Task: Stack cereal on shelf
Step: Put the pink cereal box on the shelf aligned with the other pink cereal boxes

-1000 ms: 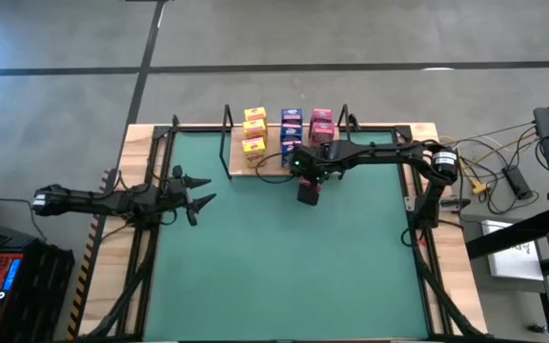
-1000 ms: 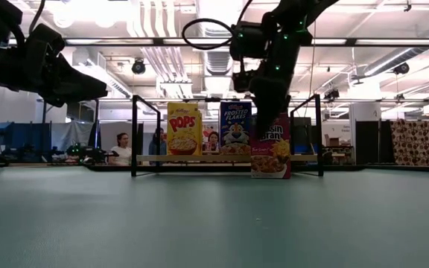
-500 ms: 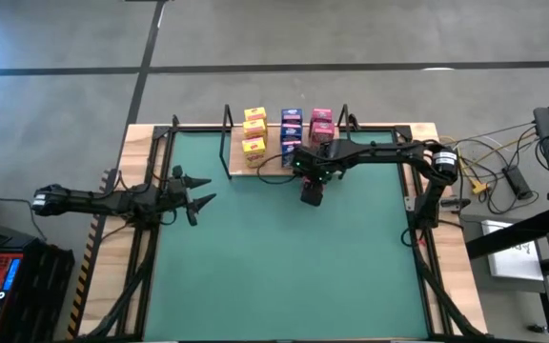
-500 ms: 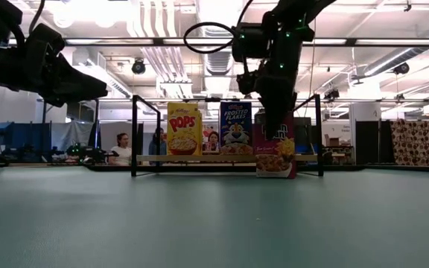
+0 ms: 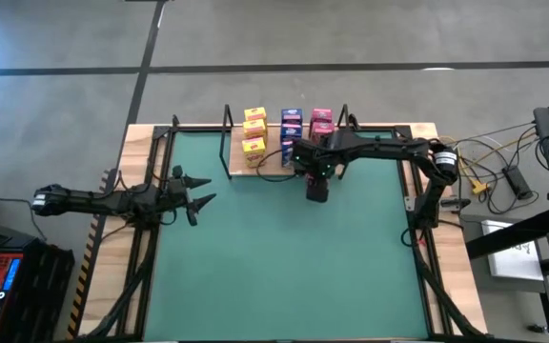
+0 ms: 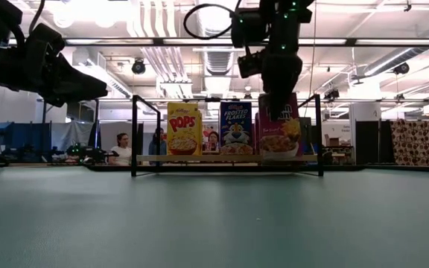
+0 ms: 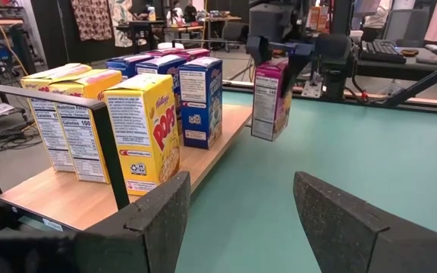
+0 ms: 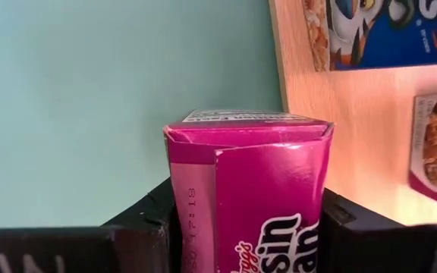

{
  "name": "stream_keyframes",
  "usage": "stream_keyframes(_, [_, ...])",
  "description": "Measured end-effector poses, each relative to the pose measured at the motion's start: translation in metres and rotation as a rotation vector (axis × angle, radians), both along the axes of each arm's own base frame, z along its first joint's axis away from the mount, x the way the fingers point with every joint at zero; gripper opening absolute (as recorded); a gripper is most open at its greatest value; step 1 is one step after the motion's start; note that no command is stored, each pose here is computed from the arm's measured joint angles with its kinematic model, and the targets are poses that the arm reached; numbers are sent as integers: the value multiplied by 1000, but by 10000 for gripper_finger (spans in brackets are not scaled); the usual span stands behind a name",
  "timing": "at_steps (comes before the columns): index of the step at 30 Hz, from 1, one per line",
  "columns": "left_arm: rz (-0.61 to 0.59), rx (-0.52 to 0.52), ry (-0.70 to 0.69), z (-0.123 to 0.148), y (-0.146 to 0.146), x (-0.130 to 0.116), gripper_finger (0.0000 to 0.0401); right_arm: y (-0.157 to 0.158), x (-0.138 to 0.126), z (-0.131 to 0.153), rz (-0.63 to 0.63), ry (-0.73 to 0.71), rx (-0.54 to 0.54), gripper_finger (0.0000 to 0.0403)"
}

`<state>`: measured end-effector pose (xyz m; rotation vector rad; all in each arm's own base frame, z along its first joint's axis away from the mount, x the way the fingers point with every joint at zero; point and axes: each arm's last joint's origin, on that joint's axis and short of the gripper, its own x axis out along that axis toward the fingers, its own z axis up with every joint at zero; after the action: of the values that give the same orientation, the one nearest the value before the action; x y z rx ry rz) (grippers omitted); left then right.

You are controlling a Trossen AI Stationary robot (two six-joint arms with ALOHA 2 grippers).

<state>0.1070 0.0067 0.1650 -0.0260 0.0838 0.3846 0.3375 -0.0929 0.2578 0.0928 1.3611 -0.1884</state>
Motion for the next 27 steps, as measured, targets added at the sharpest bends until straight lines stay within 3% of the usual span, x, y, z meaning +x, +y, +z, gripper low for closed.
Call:
stream_keyframes(9, [0, 0, 0, 0, 0, 0, 218, 1, -3, 11, 265, 51, -42, 160])
stream_keyframes(19, [0, 0, 2, 0, 0, 0, 218, -3, -2, 22, 251, 69, -145, 164])
stream_keyframes(27, [0, 0, 2, 0, 0, 0, 218, -11, -5, 29, 214, 60, -149, 164])
